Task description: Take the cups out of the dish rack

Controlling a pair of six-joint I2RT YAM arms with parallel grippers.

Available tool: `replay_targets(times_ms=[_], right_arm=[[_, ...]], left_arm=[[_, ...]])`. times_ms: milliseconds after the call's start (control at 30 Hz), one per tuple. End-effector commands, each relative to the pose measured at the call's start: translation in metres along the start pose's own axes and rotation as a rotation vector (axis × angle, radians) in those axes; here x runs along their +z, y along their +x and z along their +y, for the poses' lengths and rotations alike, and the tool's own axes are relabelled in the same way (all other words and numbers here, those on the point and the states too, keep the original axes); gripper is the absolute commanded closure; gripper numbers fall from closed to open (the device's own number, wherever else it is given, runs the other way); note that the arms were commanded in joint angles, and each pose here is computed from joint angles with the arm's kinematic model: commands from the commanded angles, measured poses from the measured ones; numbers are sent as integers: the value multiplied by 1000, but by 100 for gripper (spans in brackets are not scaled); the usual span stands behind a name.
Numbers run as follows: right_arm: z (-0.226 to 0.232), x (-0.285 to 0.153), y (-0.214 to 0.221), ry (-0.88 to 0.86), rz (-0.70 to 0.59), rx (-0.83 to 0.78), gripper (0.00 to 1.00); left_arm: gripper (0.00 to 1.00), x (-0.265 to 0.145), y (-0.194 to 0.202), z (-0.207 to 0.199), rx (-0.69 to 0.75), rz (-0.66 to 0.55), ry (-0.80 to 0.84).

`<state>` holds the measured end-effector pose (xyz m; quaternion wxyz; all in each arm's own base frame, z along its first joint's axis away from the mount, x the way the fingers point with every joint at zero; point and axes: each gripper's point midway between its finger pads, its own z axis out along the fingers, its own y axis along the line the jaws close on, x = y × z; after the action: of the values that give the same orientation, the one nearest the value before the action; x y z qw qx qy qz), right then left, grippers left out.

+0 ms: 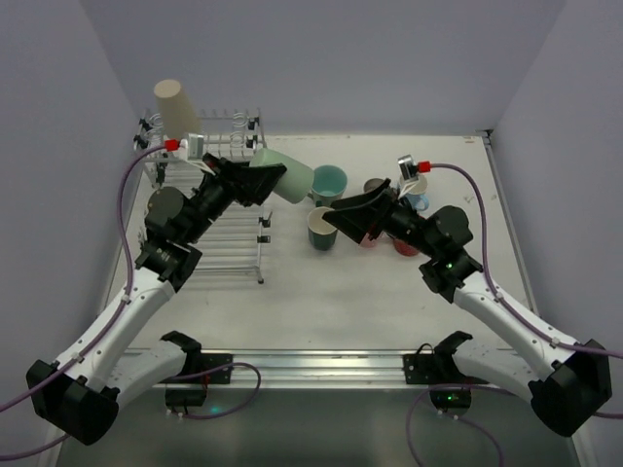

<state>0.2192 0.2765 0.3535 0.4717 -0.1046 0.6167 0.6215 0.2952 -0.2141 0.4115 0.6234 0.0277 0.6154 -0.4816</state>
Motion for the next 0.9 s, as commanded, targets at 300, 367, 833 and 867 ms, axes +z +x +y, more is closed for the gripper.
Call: replay_targets(times_ms=[300, 367, 833, 867], right_arm=[[69, 47, -21, -260, -5, -2, 20], [81, 51, -23, -291, -7, -7, 27], [18, 49, -9, 57, 33, -88, 100], [13, 44, -9, 97, 47, -123, 100]], left_arm=[[71, -30, 2, -62, -217, -102, 301], [71, -30, 10, -59, -222, -92, 294], [1, -51, 15, -43, -14, -25, 126], [0, -54, 15, -38, 67, -11, 96]])
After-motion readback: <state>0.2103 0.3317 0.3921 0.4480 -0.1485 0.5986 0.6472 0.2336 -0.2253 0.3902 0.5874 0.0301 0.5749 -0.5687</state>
